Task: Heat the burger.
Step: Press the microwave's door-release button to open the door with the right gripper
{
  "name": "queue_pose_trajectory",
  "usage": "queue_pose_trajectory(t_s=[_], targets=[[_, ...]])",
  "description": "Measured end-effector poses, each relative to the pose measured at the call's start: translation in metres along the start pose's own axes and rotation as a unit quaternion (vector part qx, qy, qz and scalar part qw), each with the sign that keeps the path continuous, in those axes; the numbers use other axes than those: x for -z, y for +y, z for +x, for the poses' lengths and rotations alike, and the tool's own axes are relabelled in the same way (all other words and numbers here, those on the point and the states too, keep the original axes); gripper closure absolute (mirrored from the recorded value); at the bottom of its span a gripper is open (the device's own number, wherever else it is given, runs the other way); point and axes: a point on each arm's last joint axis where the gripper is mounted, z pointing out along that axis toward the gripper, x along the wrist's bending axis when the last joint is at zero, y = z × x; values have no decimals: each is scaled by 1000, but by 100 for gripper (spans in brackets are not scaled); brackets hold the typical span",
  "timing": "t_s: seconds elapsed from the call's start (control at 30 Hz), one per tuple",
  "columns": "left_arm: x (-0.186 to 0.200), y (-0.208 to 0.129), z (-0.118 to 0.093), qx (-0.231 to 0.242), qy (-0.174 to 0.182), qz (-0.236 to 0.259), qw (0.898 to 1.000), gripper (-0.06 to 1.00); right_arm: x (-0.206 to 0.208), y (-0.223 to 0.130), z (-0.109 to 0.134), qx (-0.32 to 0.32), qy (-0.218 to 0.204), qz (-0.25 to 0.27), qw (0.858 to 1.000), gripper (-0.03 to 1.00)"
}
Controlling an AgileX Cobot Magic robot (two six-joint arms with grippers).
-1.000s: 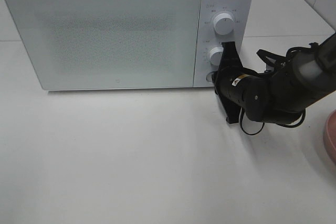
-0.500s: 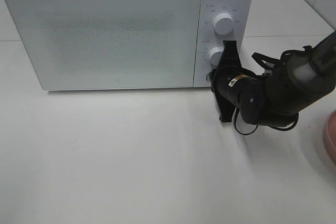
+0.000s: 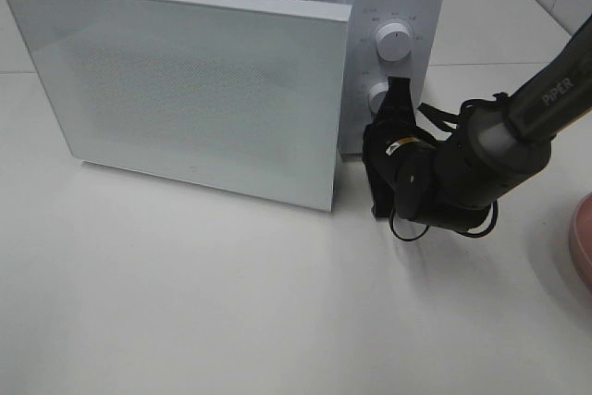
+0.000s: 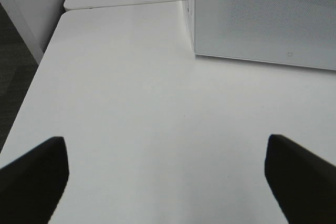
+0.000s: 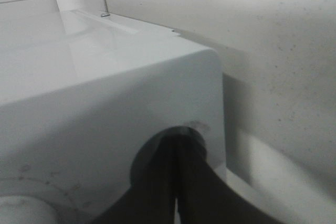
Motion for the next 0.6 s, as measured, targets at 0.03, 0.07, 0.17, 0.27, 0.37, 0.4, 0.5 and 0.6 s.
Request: queue_pose_trajectory(t_s=[0.03, 0.07, 0.17, 0.27, 0.37, 0.4, 0.5, 0.6], targets=[[0, 0, 0, 0, 0, 0, 1000, 1, 0, 0, 0, 0, 0, 0, 1000, 96], [0, 0, 0, 0, 0, 0, 1000, 1, -1, 0, -1, 2, 0, -2, 1000, 96], [0, 0, 0, 0, 0, 0, 1000, 1, 0, 0, -1, 5, -1, -3, 1000, 96], [0, 0, 0, 0, 0, 0, 1000, 1, -1, -1, -1, 7, 0, -3, 1000, 96], [0, 0, 0, 0, 0, 0, 1000, 1, -1, -1, -1, 7, 0, -3, 1000, 96], [0, 0, 0, 0, 0, 0, 1000, 1, -1, -1, -1, 7, 0, -3, 1000, 96], [0, 0, 0, 0, 0, 0, 1000, 1, -1, -1, -1, 6, -4, -3, 1000, 96], [0, 0, 0, 0, 0, 0, 1000, 1, -1, -1, -2, 7, -6, -3, 1000, 96]])
